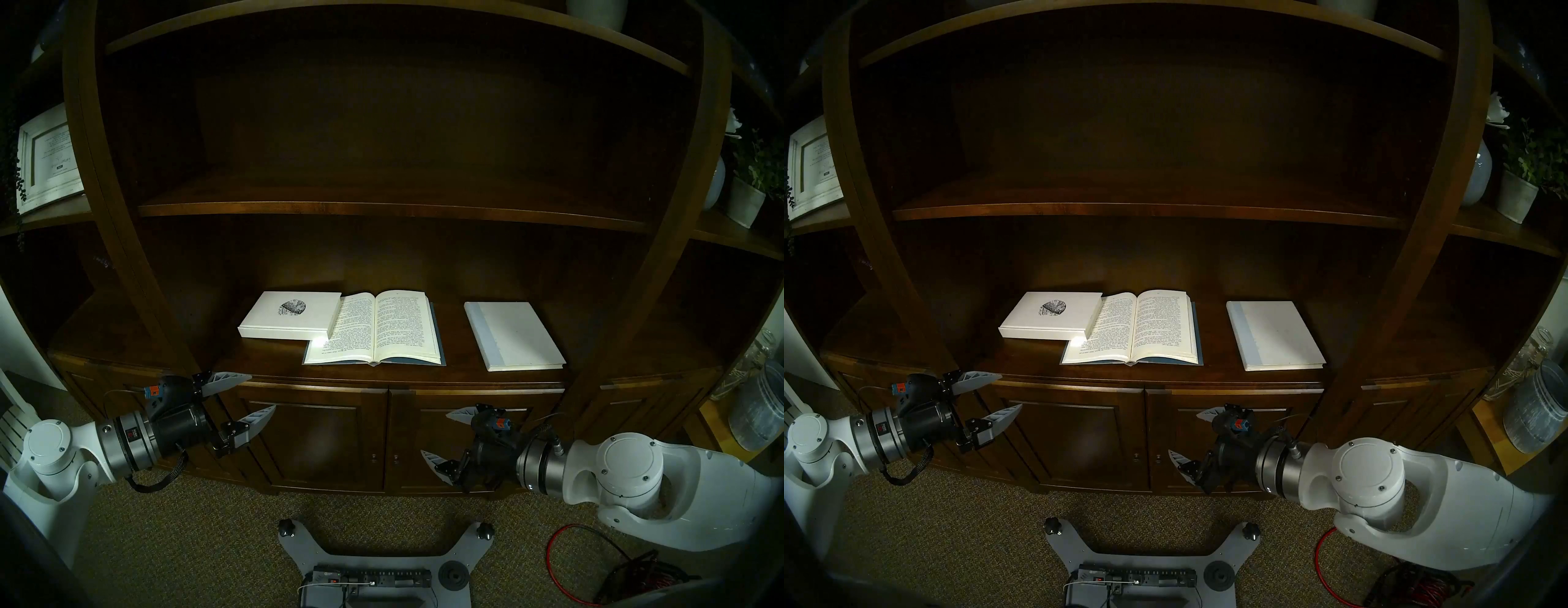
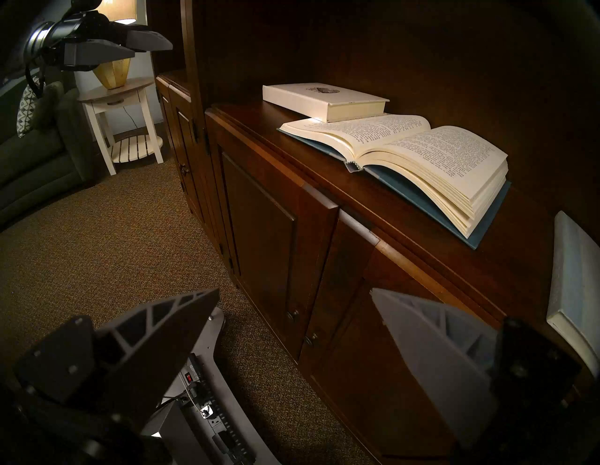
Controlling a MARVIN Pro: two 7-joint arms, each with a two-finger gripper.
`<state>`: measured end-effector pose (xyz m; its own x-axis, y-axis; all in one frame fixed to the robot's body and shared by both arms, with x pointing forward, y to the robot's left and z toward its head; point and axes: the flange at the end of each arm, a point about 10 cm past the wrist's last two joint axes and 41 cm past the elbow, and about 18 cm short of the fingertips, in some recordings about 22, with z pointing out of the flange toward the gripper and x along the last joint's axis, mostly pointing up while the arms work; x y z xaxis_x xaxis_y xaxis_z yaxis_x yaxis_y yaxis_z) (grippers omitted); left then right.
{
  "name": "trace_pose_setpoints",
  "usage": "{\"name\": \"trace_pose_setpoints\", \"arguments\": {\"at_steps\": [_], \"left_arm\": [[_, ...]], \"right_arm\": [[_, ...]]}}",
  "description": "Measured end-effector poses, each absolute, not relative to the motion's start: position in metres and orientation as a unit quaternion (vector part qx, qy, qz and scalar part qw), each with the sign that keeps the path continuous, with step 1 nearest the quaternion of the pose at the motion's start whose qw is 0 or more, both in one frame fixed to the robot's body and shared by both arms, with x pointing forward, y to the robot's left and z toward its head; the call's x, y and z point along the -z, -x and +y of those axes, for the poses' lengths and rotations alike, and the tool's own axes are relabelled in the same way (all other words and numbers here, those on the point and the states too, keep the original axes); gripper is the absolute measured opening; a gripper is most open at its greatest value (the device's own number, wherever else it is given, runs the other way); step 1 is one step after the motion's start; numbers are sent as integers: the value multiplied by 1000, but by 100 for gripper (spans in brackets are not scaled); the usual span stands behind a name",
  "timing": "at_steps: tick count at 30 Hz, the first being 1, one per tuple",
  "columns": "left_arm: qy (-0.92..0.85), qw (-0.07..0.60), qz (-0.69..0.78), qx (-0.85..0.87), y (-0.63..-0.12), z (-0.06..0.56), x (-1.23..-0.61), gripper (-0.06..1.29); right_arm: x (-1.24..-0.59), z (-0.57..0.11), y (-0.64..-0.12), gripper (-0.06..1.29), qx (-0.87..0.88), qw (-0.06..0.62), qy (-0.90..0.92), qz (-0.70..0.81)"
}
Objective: Close the books and align them horizontally on the shelf
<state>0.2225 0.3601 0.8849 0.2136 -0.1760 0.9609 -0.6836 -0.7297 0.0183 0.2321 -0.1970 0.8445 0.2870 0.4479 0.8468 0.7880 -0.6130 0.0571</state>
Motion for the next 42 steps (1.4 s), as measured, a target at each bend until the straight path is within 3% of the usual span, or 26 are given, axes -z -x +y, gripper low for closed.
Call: {"name": "trace_pose_setpoints", "arguments": {"at_steps": [42], "left_arm": [[-746, 228, -288, -556, -222, 360, -884, 126]], "right_arm": [[-843, -198, -231, 124, 444, 190, 781, -396]]}}
